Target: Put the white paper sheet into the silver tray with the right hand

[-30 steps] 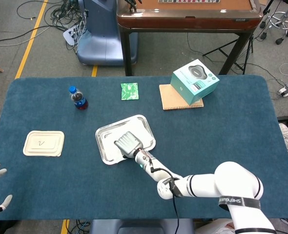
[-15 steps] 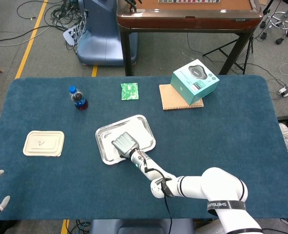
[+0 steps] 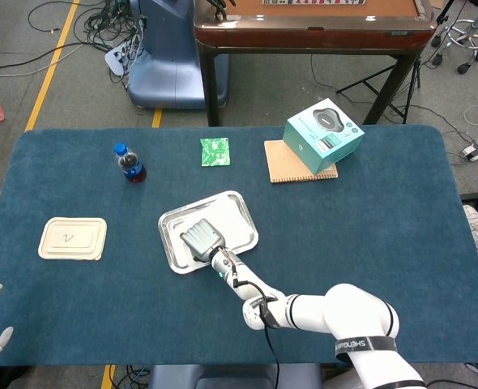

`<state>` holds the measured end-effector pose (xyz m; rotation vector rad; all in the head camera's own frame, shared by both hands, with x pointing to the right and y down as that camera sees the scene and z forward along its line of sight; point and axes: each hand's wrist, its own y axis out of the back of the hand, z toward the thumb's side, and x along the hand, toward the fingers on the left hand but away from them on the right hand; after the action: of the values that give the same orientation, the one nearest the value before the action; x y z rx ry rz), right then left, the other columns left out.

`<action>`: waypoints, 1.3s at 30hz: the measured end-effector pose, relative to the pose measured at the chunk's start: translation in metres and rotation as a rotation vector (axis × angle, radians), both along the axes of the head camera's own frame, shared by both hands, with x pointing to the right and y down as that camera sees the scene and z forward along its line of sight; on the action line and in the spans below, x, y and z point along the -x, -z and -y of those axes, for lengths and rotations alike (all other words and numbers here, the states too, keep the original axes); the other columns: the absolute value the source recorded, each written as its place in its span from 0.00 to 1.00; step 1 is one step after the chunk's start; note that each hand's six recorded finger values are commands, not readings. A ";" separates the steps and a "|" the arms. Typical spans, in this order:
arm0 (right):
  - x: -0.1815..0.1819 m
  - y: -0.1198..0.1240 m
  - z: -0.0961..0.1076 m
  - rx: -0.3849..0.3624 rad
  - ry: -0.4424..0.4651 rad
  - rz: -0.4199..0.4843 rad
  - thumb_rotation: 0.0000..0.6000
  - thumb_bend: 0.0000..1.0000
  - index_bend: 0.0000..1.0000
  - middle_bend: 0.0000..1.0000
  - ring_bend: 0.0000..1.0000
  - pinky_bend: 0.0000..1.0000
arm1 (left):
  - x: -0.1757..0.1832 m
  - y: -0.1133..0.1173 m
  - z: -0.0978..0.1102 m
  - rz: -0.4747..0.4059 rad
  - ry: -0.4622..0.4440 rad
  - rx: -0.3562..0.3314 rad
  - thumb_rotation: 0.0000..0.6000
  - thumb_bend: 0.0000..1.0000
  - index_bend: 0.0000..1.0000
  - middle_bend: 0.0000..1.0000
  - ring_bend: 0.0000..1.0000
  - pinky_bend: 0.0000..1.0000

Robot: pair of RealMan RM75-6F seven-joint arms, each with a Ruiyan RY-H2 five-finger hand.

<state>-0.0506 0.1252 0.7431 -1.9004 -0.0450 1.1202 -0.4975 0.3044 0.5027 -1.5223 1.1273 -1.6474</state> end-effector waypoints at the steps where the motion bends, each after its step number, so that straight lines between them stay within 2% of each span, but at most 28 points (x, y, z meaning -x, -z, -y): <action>1: 0.001 0.000 0.001 -0.002 -0.002 0.001 0.66 1.00 0.30 1.00 1.00 1.00 | 0.000 0.000 0.000 0.000 0.000 0.000 1.00 0.21 0.23 0.12 0.14 0.09; 39: 0.020 -0.012 0.012 -0.060 -0.022 -0.036 0.66 1.00 0.28 1.00 1.00 1.00 | 0.011 0.001 -0.003 0.010 0.022 0.000 1.00 0.21 0.23 0.12 0.14 0.09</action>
<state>-0.0704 0.1133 0.7555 -1.8301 -0.0790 1.1548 -0.5086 0.3079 0.5015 -1.5052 1.1427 -1.6682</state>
